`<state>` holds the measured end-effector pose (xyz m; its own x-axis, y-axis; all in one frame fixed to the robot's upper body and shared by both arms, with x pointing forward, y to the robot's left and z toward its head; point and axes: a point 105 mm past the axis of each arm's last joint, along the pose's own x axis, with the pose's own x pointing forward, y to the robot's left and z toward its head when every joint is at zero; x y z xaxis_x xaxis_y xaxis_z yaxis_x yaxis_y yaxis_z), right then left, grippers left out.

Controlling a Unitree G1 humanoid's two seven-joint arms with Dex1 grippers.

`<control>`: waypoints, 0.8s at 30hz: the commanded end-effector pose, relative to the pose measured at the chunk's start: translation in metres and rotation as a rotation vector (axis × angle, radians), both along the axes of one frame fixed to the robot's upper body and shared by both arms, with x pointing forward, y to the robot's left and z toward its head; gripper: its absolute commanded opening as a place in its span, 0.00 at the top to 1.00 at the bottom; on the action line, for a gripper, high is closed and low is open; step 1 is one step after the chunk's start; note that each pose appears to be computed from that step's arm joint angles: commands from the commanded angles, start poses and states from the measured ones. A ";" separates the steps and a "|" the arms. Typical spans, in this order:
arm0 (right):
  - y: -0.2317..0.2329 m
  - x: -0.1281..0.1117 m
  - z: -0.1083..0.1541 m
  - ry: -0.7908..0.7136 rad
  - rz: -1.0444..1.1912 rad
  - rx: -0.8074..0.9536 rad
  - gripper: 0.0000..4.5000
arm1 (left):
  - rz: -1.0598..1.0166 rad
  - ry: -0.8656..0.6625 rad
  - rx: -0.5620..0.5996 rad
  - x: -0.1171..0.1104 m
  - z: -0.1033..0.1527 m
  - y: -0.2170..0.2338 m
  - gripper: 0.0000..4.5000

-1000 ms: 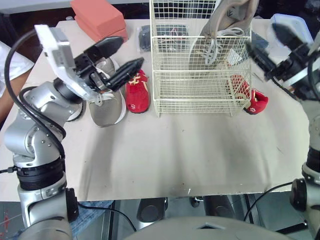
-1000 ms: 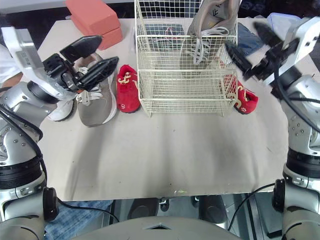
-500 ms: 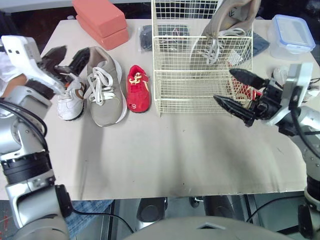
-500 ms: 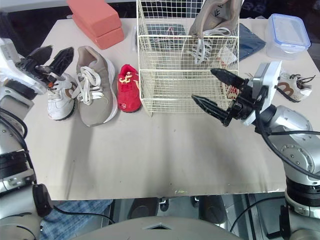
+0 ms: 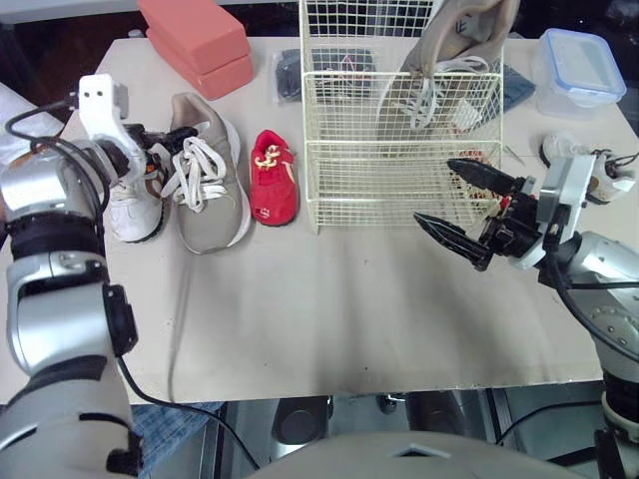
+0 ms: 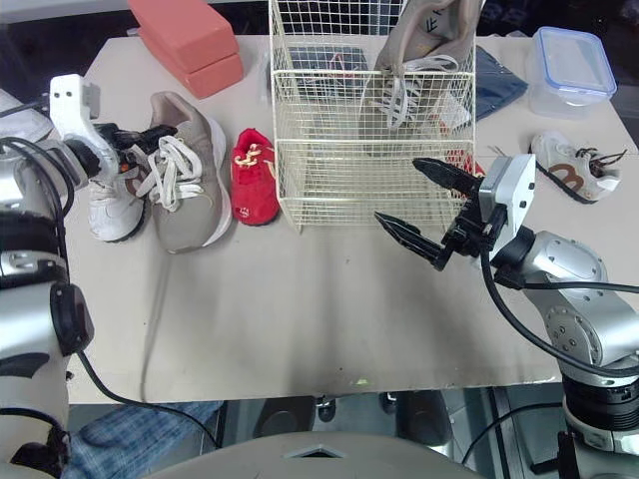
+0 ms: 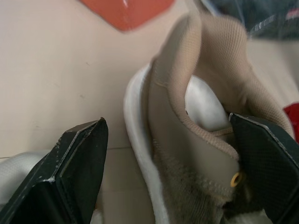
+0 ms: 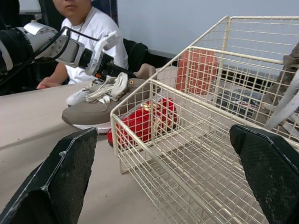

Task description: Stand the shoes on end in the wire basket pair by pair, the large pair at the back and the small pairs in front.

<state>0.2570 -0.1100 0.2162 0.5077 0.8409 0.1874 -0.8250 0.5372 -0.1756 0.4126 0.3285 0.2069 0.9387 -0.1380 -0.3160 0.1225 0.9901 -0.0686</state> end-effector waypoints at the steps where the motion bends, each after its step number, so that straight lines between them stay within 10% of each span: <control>1: 0.006 -0.009 0.008 -0.064 0.013 0.007 0.01 | 0.020 0.067 0.061 -0.003 -0.004 0.014 0.00; 5: 0.006 -0.010 0.006 -0.069 -0.002 0.006 0.00 | 0.008 0.133 0.088 -0.006 -0.010 0.018 0.18; 13: 0.003 -0.010 0.004 -0.076 -0.022 0.007 0.00 | -0.011 0.222 0.039 -0.021 -0.022 0.027 0.95; 24: 0.004 -0.004 0.009 -0.076 0.026 0.007 0.00 | 0.004 -0.069 -0.103 -0.024 0.049 0.037 0.97</control>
<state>0.2577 -0.1072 0.2145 0.4997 0.8426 0.2008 -0.8207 0.5347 -0.2012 0.3939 0.3563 0.2144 0.9132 -0.1683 -0.3711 0.1102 0.9788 -0.1725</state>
